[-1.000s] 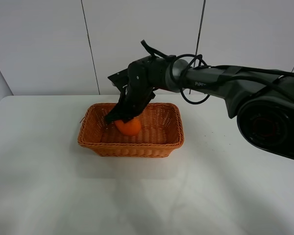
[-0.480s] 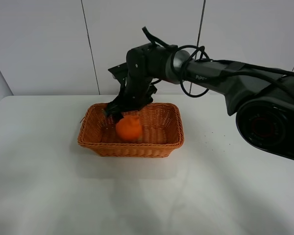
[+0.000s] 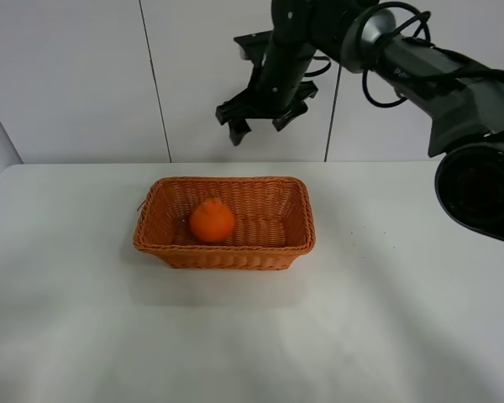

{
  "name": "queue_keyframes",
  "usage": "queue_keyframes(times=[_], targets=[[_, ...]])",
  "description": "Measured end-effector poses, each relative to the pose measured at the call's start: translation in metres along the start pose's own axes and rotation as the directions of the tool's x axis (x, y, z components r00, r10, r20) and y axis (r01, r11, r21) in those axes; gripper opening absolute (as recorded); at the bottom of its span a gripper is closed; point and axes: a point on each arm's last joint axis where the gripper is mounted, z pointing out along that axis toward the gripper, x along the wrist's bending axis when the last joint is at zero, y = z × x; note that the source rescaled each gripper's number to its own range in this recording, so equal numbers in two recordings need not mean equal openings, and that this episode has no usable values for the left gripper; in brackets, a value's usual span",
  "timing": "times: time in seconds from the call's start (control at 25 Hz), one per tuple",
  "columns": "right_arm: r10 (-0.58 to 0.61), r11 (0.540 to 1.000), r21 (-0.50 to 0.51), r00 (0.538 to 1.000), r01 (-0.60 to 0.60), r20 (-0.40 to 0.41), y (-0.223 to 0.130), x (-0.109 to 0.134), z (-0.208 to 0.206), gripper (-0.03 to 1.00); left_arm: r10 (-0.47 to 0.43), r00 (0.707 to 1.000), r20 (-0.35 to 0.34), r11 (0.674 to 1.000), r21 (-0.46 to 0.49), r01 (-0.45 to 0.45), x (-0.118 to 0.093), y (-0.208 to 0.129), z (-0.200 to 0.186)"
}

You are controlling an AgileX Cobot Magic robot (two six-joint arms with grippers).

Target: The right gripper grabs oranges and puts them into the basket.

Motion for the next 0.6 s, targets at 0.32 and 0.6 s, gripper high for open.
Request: queue_keyframes(times=[0.32,0.6], targets=[[0.239,0.970,0.018,0.962,-0.244,0.133,-0.018,-0.140,0.001,0.85,0.000,1.000,0.000,1.000,0.000,0.000,0.000,0.000,0.000],[0.377,0.923,-0.006,0.902,-0.384,0.212,-0.043,-0.222,-0.012,0.85,0.000,1.000,0.000,1.000,0.000,0.000,0.000,0.000,0.000]])
